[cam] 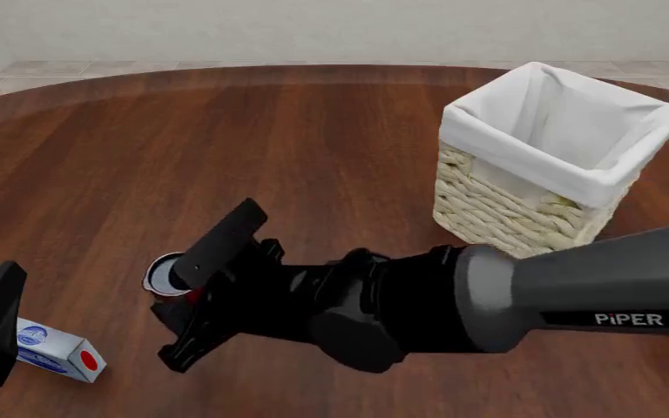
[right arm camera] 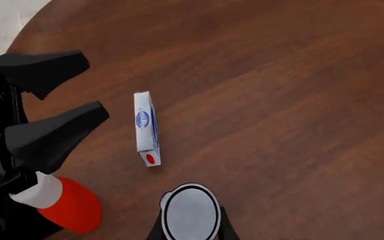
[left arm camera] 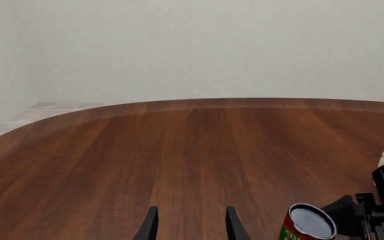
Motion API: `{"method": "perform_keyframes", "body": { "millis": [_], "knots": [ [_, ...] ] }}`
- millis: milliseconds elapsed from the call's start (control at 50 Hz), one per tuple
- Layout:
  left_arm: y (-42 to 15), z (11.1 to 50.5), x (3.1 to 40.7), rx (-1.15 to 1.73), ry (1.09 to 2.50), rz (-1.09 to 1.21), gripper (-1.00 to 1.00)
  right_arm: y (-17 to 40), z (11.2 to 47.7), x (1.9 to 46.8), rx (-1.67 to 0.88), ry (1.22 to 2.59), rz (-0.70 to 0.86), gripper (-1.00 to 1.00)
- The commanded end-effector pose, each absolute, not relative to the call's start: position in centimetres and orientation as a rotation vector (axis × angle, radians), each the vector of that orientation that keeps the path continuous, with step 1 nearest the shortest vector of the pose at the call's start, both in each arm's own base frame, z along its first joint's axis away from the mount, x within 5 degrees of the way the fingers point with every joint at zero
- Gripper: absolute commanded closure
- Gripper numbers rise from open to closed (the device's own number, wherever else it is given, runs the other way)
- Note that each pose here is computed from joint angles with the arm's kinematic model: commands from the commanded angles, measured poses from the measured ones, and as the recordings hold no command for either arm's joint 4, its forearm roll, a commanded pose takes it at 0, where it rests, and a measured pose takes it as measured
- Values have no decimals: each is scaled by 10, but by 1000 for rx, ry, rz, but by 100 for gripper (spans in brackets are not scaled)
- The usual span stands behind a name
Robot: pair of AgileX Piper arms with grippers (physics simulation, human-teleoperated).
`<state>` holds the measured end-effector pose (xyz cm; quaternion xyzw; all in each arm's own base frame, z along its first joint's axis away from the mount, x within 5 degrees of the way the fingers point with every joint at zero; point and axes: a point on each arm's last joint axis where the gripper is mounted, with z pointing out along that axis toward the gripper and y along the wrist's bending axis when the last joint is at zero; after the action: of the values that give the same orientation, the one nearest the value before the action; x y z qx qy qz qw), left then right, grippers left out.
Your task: Pick up the tomato sauce, and put it in the basket.
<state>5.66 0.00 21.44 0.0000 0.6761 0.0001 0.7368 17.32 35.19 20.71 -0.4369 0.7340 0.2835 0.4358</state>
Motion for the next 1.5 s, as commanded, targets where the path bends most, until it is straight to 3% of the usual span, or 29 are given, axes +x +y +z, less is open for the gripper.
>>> {"method": "perform_keyframes", "body": {
  "millis": [20,1500],
  "knots": [
    [0,214,57,0,1485,0,-100,340,230,175,-1063,1799,703,100],
    [0,214,57,0,1485,0,-100,223,353,182,-866,1640,564,100]
  ]
}}
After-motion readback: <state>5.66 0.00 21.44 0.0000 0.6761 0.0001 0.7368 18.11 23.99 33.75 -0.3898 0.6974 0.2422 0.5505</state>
